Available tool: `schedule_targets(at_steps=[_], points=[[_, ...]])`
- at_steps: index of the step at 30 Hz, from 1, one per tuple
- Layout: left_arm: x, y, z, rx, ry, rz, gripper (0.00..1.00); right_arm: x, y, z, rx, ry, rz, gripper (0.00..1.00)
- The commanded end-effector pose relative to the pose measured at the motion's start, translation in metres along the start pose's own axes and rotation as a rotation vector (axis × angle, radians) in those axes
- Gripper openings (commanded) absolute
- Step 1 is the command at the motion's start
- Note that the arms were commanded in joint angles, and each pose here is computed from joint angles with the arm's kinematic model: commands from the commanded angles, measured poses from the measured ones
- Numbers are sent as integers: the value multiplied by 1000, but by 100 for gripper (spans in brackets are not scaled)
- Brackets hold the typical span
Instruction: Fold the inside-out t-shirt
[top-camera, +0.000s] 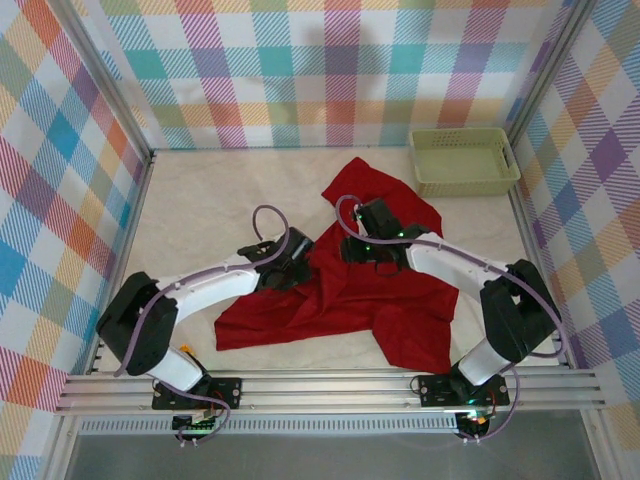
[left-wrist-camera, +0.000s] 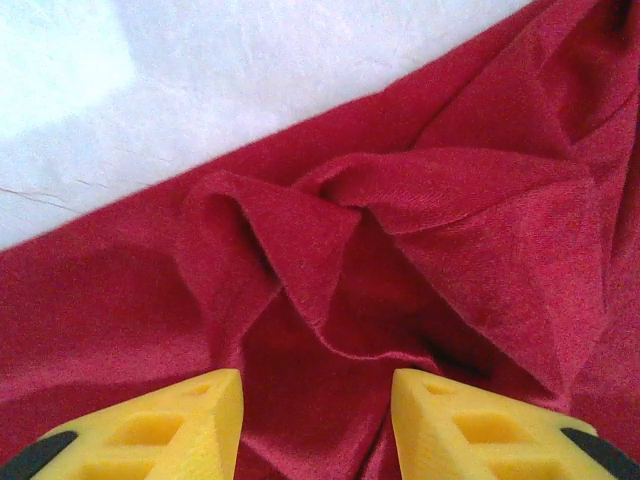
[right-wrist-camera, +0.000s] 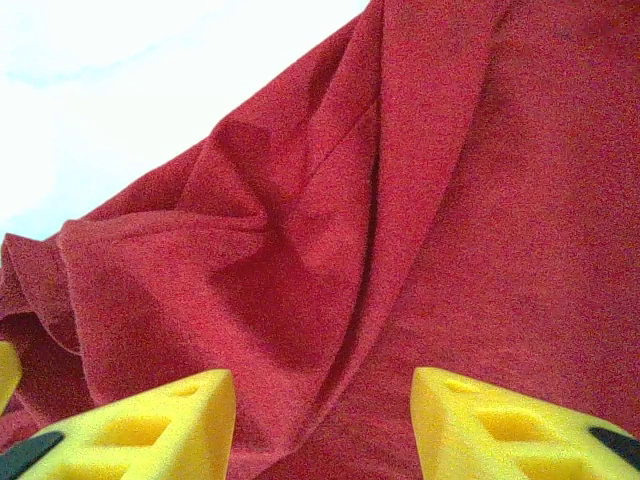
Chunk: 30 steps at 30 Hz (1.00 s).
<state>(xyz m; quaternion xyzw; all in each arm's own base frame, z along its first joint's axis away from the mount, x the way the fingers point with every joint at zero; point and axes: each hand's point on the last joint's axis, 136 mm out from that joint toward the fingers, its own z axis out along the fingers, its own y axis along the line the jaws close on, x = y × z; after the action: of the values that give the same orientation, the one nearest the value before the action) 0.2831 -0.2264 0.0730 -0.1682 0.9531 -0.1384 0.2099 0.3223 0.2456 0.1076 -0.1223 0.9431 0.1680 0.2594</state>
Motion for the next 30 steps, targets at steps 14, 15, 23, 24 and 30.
schedule_targets(at_steps=[14, 15, 23, 24, 30], points=[[5, -19, 31, 38, 30, -47, 29, 5, -6, -3, 4, -7, 9, 51], [4, -19, 32, 34, 28, -48, 28, 5, -6, -3, 5, -8, 10, 51], [-6, -20, 37, 37, -18, -30, 19, 5, -5, -3, 0, -3, 8, 52], [-8, -20, 36, 35, -27, -23, 18, 4, -5, -3, 0, -6, 6, 52], [-17, -13, 22, 21, -77, 26, 0, -3, -10, -6, 21, -16, 12, 53]])
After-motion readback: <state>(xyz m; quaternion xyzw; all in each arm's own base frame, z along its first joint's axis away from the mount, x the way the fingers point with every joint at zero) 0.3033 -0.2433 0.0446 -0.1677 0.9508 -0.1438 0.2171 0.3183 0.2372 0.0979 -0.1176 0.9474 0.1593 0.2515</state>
